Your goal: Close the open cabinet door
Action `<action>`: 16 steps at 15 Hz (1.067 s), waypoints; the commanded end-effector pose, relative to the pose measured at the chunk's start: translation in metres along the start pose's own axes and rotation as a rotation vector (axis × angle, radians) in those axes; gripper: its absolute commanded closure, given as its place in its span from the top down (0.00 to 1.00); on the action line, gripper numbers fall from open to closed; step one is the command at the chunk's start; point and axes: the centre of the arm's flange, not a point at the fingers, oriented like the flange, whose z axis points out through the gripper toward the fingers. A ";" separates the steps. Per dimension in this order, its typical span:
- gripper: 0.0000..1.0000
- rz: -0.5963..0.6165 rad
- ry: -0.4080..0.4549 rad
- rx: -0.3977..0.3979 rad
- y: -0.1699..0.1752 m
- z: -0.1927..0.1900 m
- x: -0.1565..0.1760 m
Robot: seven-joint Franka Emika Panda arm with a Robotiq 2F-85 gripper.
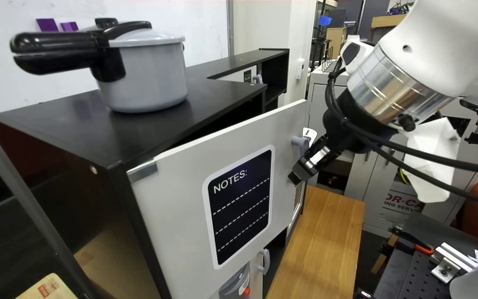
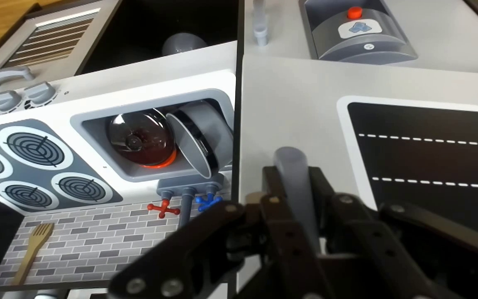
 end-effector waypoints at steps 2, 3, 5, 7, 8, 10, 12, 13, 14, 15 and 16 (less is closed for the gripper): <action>0.05 -0.017 0.001 0.010 0.001 0.011 0.004; 0.05 -0.016 0.002 0.006 0.003 0.013 0.007; 0.05 -0.020 0.012 -0.007 0.007 0.020 0.017; 0.05 -0.023 0.029 -0.015 0.012 0.026 0.031; 0.05 -0.026 0.036 -0.015 0.014 0.030 0.039; 0.05 -0.038 0.050 -0.010 0.016 0.036 0.054; 0.05 -0.051 0.059 -0.004 0.015 0.040 0.067; 0.05 -0.057 0.061 -0.002 0.015 0.041 0.073; 0.05 -0.062 0.061 -0.001 0.014 0.043 0.078; 0.05 -0.067 0.061 -0.001 0.013 0.044 0.083; 0.05 -0.072 0.058 0.000 0.012 0.045 0.087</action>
